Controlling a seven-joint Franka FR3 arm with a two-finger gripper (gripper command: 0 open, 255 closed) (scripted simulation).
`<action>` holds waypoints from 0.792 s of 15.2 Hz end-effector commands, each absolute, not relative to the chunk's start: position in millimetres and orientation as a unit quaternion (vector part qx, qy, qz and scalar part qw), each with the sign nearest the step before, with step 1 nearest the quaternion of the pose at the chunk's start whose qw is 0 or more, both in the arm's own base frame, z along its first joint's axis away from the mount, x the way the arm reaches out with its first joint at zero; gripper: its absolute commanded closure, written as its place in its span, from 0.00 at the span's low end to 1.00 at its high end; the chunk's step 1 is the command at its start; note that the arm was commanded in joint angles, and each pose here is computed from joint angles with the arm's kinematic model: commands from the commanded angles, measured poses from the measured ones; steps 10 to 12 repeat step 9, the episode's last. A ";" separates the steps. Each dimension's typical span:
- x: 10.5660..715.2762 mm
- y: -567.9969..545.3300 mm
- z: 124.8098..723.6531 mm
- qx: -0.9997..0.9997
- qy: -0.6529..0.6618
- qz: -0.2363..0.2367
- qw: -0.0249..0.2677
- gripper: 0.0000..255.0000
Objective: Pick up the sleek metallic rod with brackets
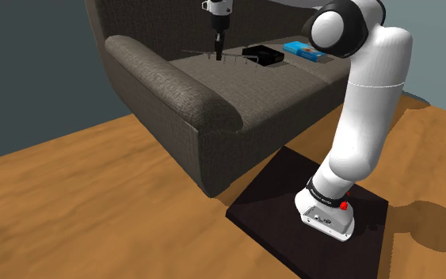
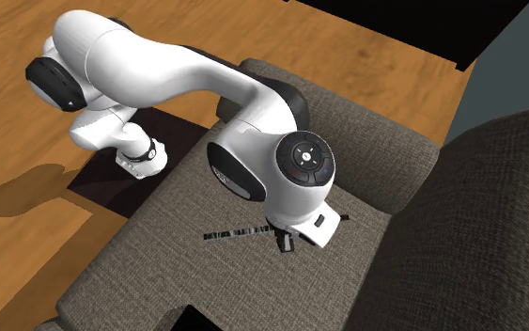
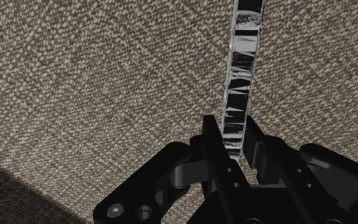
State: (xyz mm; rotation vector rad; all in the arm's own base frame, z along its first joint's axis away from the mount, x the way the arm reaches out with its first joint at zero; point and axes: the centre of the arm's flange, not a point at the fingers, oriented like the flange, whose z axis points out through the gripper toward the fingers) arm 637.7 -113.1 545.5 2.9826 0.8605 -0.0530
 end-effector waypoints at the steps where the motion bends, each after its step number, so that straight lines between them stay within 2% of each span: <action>1: 637.5 -112.0 556.7 0.961 0.277 -0.017 0.018 1.00; 7: 637.5 -112.0 588.4 0.961 0.277 -0.017 0.018 1.00; 12: 637.5 -112.0 589.2 0.961 0.277 -0.017 0.018 1.00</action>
